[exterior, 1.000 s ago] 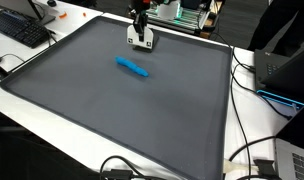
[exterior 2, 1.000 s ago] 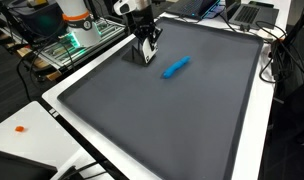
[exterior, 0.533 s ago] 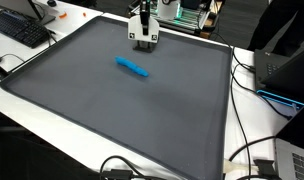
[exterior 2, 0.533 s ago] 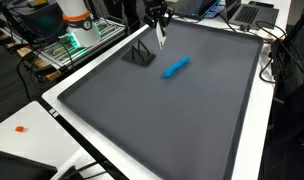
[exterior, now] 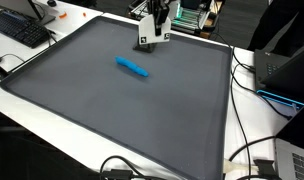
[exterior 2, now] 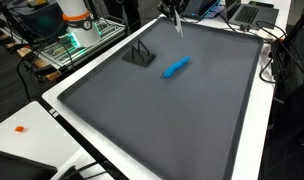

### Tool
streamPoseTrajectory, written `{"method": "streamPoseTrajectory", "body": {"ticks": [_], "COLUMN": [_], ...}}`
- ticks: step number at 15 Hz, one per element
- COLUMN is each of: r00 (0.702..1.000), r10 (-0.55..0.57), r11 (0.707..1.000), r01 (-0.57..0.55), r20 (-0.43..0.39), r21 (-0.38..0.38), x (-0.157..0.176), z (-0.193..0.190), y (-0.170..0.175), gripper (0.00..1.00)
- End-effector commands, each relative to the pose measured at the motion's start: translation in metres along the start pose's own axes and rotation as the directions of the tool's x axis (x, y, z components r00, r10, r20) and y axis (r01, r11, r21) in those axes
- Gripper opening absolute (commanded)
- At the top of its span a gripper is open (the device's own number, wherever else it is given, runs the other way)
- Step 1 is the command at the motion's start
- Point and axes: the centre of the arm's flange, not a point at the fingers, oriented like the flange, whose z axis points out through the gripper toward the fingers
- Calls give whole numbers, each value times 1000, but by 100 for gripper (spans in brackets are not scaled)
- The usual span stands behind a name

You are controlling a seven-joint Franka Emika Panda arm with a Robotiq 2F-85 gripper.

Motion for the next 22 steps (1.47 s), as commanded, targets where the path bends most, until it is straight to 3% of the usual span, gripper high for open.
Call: {"method": "streamPoseTrajectory", "body": {"ticks": [1,8,19,22], "r00": [989,946,955,907], "r10": [-136,-296,-278,-401], "r11": [990,949,957,906], "r01": [138,306,284,413], "r20": [63,130,104,124], "r21": [-29,-69,-52,-91], "x": [16,41,35,35], "z": [11,36,32,40], "y": [-20,-45,-42,-49], "gripper": [1,1,1,1]}}
